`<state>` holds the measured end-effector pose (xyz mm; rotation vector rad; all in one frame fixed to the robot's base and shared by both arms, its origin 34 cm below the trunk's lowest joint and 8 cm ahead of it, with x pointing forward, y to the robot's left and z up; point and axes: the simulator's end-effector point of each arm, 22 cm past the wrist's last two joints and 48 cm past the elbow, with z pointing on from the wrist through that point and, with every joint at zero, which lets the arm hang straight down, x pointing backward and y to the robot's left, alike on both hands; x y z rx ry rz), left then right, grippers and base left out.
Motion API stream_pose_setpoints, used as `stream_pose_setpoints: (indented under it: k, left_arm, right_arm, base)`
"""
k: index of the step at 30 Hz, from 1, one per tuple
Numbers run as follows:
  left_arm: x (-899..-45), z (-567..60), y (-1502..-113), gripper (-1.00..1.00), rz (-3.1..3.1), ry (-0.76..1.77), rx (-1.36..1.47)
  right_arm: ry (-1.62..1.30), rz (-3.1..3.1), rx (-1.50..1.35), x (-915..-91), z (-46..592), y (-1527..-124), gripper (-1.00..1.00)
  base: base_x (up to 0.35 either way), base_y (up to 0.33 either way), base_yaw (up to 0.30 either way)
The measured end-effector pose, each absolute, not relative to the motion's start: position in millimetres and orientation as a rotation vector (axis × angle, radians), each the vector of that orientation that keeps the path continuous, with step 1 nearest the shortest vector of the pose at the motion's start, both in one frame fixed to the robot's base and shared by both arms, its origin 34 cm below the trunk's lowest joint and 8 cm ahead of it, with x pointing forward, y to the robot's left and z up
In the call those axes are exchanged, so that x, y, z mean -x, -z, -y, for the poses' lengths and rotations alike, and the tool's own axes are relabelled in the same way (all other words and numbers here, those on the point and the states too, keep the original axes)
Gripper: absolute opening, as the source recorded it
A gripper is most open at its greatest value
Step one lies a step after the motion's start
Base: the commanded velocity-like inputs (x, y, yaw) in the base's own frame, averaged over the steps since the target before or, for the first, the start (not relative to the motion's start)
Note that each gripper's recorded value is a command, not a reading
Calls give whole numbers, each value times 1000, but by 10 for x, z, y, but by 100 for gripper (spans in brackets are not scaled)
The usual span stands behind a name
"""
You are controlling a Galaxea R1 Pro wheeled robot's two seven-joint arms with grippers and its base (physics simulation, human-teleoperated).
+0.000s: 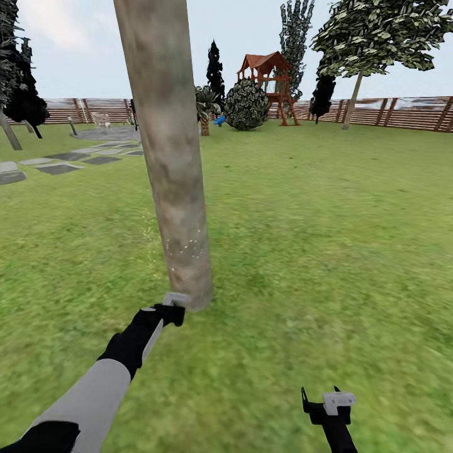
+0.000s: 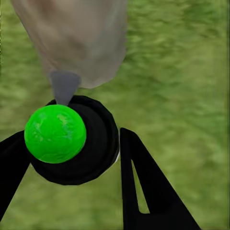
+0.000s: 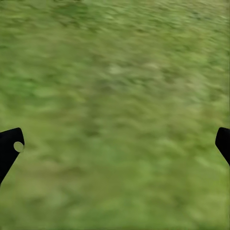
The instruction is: In the garden, pick up the pesticide atomizer on the floor and spray pesticide onto both trees until each tree trunk is fully covered.
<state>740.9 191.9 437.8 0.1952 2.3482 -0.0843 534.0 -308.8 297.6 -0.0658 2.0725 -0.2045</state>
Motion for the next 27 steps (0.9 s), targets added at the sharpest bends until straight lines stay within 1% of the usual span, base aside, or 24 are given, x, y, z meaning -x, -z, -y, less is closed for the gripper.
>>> stream_pose_setpoints:
  k: [4,6,9,11,14,16,20,22,23,25,27]
  left_arm:
    - [-7297,-2267,-4172,-100,-2402,27,-186]
    - [-7262,-2560,-4116,-100,-2420,-22,-176]
    - [-7248,-2489,-4098,-100,-2422,-5,-177]
    - [-7242,-2230,-4100,-100,-2420,40,-185]
    - [-7236,-2062,-4106,-100,-2419,64,-197]
    - [-7235,-2005,-4109,-100,-2417,70,-203]
    - [-7240,-2230,-4096,-100,-2421,31,-194]
    - [-7233,-2626,-4080,-100,-2430,-39,-178]
    - [-7225,-2724,-4072,-100,-2434,-51,-169]
    - [-7190,-2788,-4028,-100,-2447,-58,-163]
    - [-7102,-2680,-3909,-100,-2475,-37,-172]
  right_arm:
    - [204,-2073,66,-5340,3086,-2976,100]
    - [204,-2073,66,-5340,3087,-2976,100]
    - [204,-2073,66,-5339,3087,-2976,100]
    - [205,-2073,66,-5339,3088,-2976,100]
    - [204,-2073,66,-5339,3087,-2976,100]
    - [204,-2072,66,-5340,3089,-2976,100]
    - [204,-2073,66,-5340,3086,-2976,100]
    - [204,-2073,66,-5340,3085,-2976,100]
    - [204,-2073,66,-5340,3086,-2976,100]
    - [204,-2073,66,-5340,3087,-2976,100]
    - [204,-2073,66,-5339,3087,-2976,100]
  base:
    - [0,0,0]
    - [0,0,0]
    - [102,0,0]
    - [305,0,0]
    - [270,0,0]
    - [64,0,0]
    - [6,0,0]
    - [0,0,0]
    - [0,0,0]
    - [0,0,0]
    - [0,0,0]
